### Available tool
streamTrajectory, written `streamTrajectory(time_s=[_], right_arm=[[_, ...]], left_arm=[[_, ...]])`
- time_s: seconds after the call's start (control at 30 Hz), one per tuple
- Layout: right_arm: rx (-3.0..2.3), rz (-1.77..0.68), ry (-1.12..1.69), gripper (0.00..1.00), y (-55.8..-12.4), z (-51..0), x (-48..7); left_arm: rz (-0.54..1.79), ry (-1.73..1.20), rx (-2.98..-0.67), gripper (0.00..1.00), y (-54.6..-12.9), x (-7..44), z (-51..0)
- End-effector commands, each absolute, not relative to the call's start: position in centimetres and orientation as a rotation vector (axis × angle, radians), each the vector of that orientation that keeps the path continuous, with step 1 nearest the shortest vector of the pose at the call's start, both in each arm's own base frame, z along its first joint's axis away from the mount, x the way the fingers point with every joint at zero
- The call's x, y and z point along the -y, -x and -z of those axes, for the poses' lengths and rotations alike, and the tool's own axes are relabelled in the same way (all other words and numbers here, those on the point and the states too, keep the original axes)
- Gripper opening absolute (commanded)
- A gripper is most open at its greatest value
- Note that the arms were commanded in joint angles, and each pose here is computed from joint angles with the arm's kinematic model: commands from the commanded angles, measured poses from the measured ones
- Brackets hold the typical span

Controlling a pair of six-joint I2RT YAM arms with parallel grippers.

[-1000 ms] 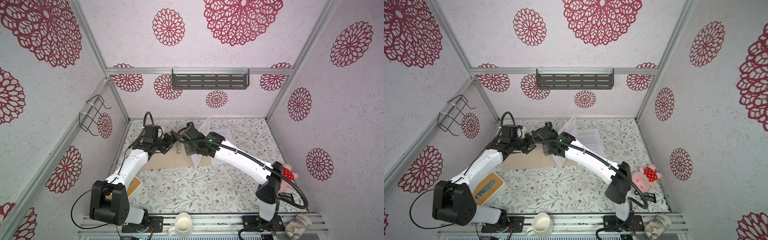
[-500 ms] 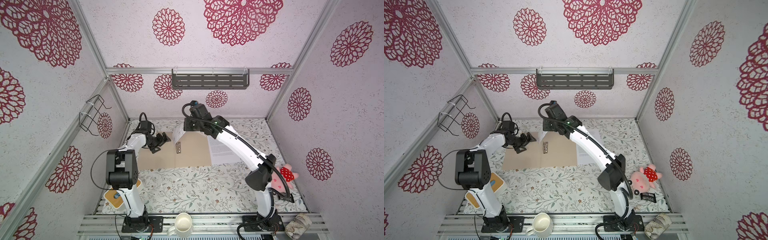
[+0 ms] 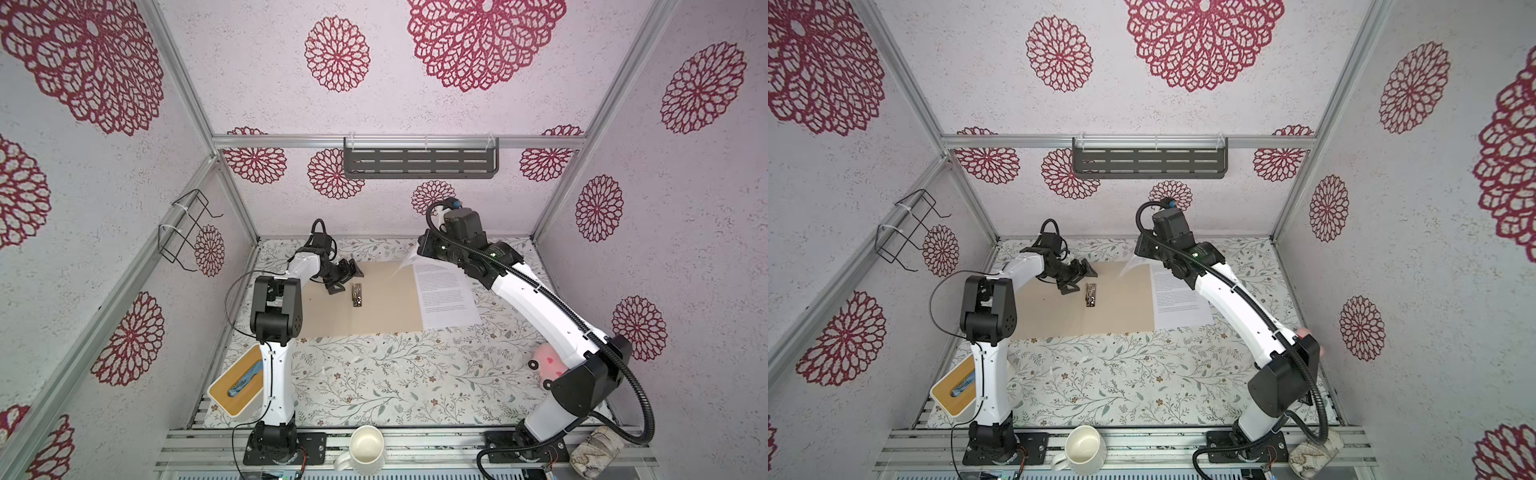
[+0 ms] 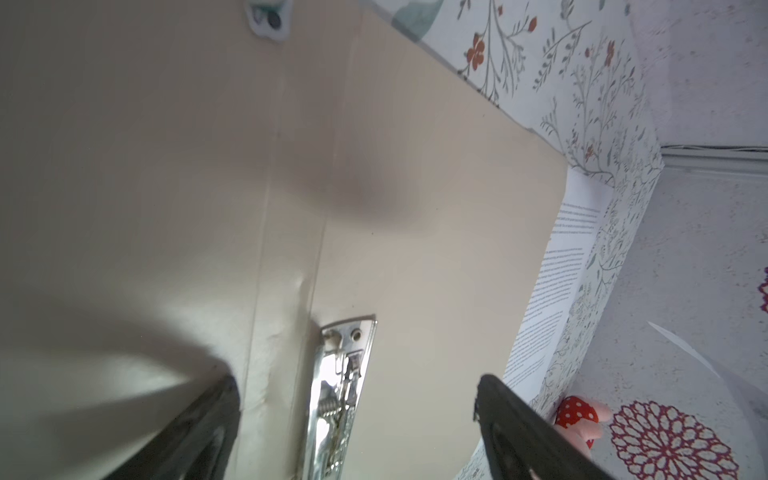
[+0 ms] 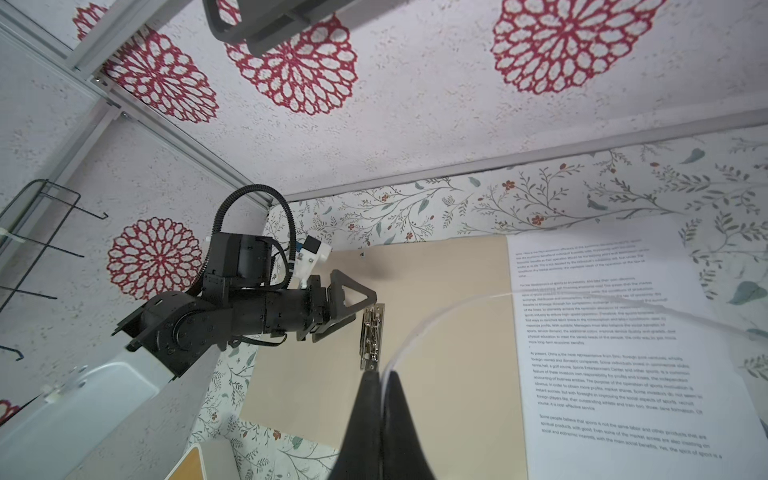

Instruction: Put the files into the folder

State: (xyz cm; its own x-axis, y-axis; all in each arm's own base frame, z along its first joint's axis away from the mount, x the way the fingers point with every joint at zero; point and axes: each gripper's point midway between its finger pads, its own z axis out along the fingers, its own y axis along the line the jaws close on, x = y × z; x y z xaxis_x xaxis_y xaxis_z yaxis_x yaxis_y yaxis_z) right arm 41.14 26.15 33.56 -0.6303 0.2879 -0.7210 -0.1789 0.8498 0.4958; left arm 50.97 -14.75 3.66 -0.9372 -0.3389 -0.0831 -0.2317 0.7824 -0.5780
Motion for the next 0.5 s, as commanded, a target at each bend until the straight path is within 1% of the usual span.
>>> streamTrajectory(time_s=[0.0,0.23,0.47], right_arm=[[-2.066,-0.735,-0.152,0.0,-41.2,-36.3,-23.9],[-2.054,-0.693,-0.24,0.0,-41.7,-36.2,-19.3],[-2.068,-0.678,-0.258,0.0,-42.0,-35.9,-18.3]], left_arm=[[0.861,0.427,-2.85,0.92,-49.8,15.7,-3.2],[0.922,0.461,-2.872,0.92,-47.6,18.7,-3.4],[1.04,0.502,-2.85,0.92,-46.3,22.0,-4.9]])
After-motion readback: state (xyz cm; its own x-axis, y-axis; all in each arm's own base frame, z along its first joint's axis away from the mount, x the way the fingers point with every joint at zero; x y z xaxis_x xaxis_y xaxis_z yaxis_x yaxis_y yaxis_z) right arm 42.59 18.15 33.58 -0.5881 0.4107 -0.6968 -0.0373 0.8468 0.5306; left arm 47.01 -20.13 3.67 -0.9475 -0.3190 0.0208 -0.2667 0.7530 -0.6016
